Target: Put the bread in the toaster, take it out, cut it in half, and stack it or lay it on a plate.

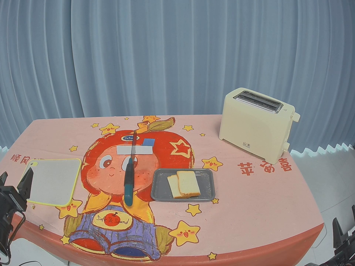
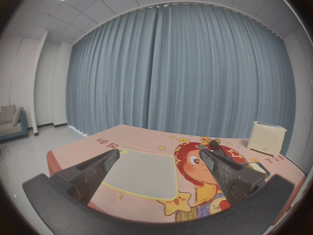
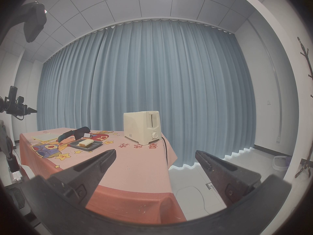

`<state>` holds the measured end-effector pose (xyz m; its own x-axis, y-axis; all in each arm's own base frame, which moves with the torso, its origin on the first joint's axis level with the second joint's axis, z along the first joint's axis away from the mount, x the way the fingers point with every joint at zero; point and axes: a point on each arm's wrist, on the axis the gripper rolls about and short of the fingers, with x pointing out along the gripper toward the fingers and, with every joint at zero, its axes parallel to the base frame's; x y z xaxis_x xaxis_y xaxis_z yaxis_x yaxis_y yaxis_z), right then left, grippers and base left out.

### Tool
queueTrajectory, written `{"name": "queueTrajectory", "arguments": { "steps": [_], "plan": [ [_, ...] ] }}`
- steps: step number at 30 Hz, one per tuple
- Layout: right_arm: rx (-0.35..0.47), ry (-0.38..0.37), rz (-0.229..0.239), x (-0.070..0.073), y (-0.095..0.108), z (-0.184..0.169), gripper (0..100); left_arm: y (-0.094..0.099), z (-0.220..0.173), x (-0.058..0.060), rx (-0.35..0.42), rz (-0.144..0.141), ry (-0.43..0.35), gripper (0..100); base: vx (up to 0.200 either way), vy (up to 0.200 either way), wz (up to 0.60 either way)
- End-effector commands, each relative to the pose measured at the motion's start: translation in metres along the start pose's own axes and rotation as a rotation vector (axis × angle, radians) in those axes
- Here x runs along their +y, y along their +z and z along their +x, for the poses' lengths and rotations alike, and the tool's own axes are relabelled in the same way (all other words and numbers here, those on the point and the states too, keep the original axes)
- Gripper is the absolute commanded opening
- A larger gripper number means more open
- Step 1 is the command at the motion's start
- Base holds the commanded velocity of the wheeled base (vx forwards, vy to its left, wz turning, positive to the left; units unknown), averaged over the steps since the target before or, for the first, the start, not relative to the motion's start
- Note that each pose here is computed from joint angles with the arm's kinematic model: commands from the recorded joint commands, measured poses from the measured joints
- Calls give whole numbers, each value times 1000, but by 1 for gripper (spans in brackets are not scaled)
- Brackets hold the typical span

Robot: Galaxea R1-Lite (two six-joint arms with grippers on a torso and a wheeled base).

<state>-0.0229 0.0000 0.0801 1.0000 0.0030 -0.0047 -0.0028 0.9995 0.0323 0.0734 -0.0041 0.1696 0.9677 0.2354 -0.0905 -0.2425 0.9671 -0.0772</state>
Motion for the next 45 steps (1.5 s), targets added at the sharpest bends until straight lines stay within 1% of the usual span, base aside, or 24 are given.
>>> {"name": "queueTrajectory", "arguments": {
  "steps": [1, 3, 5, 9, 12, 16, 19, 20, 24, 25, 28, 31, 32, 33, 35, 36, 37, 39, 40, 42, 43, 45],
  "plan": [
    [-2, 2, 0, 0, -4, 0, 100, -9, -18, 10, -59, -26, 29, 100, 0, 0, 0],
    [-2, 0, 0, 0, -4, 0, 100, -9, -24, 13, -88, -39, 57, 100, 0, 0, 0],
    [0, 2, 0, 0, -5, 0, 100, -11, -27, 15, -100, -45, 74, 100, 0, 0, 0],
    [0, 0, 0, 0, -5, 0, 100, -13, -34, 19, -103, -39, 83, 100, 0, 0, 0],
    [-2, 0, 0, 0, -4, 0, 100, -14, -39, 21, -116, -44, 79, 100, 0, 0, 0],
    [-2, 2, 0, 0, -4, 0, 100, -18, -44, 24, -112, -27, 82, 100, 0, 0, 0],
    [-2, 2, 0, 0, -4, 0, 100, -17, -47, 25, -125, -29, 80, 100, 0, 0, 0],
    [-2, 0, 0, 0, -4, 0, 100, -17, -49, 26, -137, -34, 79, 100, 0, 0, 0],
    [-2, 0, 0, 0, -4, 0, 100, -18, -50, 27, -137, -33, 88, 100, 0, 0, 0],
    [-2, 0, 0, 0, -4, 0, 100, -22, -51, 28, -139, -32, 122, 100, 0, 0, 0],
    [-2, 0, 0, 0, -4, 0, 100, -27, -56, 30, -146, -36, 123, 100, 0, 0, 0],
    [-2, 0, 0, 0, -4, 0, 100, -34, -61, 33, -125, -28, 125, 100, 0, 0, 0],
    [-2, 2, 0, 0, -4, 0, 100, -39, -65, 34, -119, -25, 144, 100, 0, 0, 0],
    [-2, 0, 0, 0, -4, 0, 100, -40, -67, 35, -119, -25, 147, 100, 0, 0, 0],
    [-2, 0, 0, 0, -4, 0, 100, -44, -72, 36, -129, -28, 145, 100, 0, 0, 0],
    [-2, 0, 0, 0, -4, 0, 100, -48, -77, 37, -139, -31, 127, 100, 0, 0, 0],
    [-2, 0, 0, 0, -4, 0, 100, -55, -84, 38, -150, -30, 85, 100, 0, 0, 0],
    [-2, 0, 0, 0, -4, 0, 100, -64, -89, 38, -138, -23, 50, 100, 0, 0, 0],
    [-2, 0, 0, 0, -4, 0, 100, -67, -89, 38, -120, -19, 46, 100, 0, 0, 0],
    [0, 0, 0, 0, -5, 0, 100, -67, -89, 38, -110, -19, 45, 100, 0, 0, 0],
    [-2, 0, 0, 0, -4, 0, 100, -68, -89, 38, -107, -24, 34, 100, 0, 0, 0],
    [-2, 0, 0, 0, -4, 0, 100, -68, -89, 38, -106, -22, 33, 100, 0, 0, 0]
  ]
}}
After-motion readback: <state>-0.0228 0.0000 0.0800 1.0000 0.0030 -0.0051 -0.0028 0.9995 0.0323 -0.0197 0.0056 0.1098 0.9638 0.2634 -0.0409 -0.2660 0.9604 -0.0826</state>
